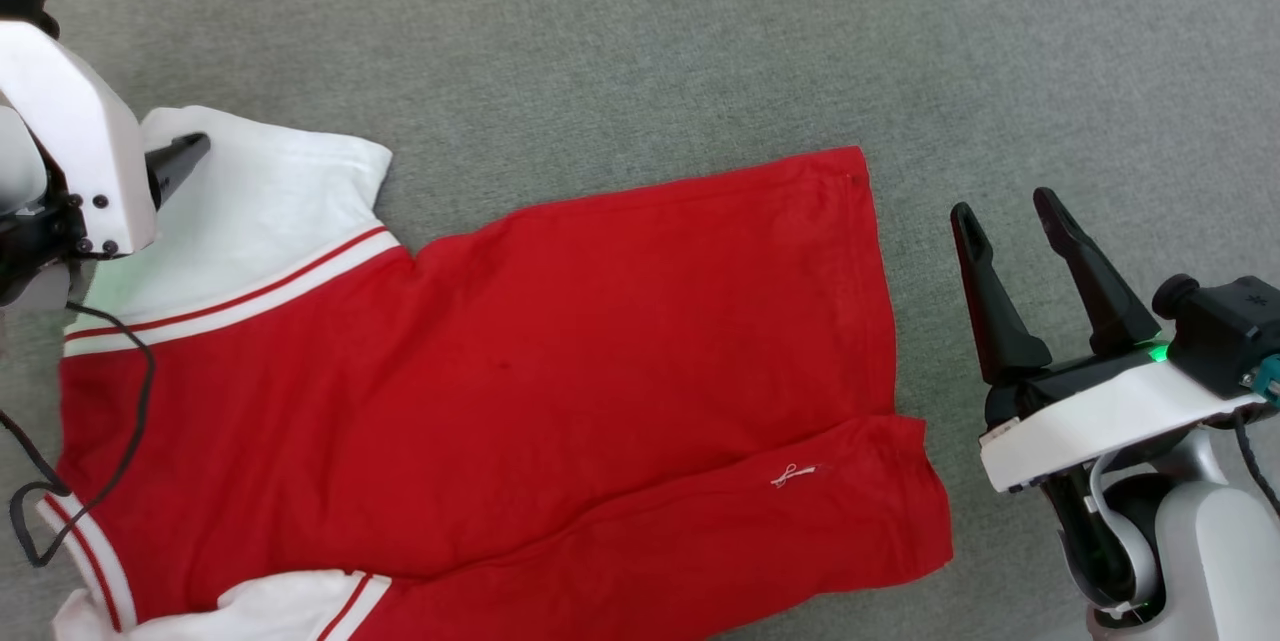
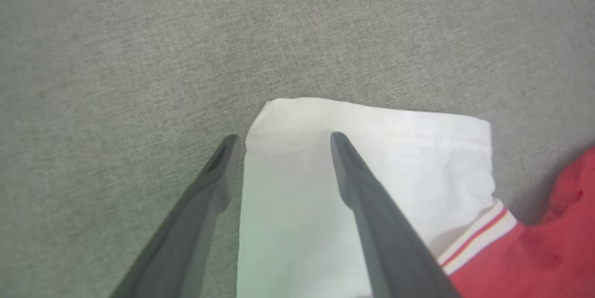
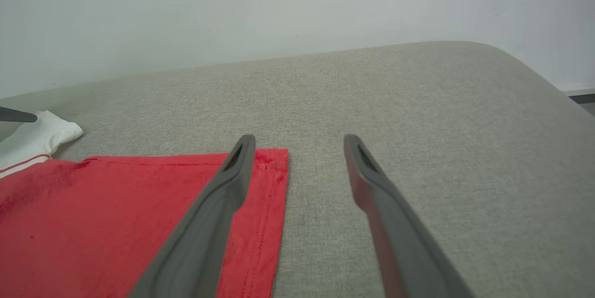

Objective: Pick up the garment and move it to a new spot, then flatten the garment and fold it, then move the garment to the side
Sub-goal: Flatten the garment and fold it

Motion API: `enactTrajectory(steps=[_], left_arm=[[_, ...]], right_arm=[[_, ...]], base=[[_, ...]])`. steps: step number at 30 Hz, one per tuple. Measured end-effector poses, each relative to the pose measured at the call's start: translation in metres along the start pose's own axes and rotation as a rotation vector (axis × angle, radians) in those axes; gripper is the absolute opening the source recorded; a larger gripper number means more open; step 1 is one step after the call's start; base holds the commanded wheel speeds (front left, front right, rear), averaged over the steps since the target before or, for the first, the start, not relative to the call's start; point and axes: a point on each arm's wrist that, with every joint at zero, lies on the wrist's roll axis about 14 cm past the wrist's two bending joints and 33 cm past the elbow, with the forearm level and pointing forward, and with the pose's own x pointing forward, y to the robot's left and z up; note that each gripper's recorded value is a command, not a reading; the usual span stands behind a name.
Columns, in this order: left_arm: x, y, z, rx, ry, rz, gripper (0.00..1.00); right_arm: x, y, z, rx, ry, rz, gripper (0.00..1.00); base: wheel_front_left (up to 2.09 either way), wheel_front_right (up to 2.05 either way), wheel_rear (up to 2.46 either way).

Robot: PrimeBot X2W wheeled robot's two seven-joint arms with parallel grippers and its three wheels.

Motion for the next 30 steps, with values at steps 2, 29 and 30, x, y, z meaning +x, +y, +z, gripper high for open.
enactTrajectory(steps=[2,29,30], left_arm=[[0.009,0.000,-0.010,-0.012,0.052,-0.004,1.00],[-0.005,-0.018,-0.001,-0.062,-0.070,-0.061,0.00],[-0.009,-0.018,0.006,-0.055,-0.097,-0.062,0.00]], right_arm=[[0.001,-0.002,-0.004,0.009,0.008,-0.007,1.00],[0.034,-0.008,-0.052,0.080,0.494,0.109,1.00],[0.038,-0.005,-0.055,0.072,0.529,0.124,1.00]], base=[[0.00,0.00,0.00],[0.00,0.00,0.00],[0.00,0.00,0.00]])
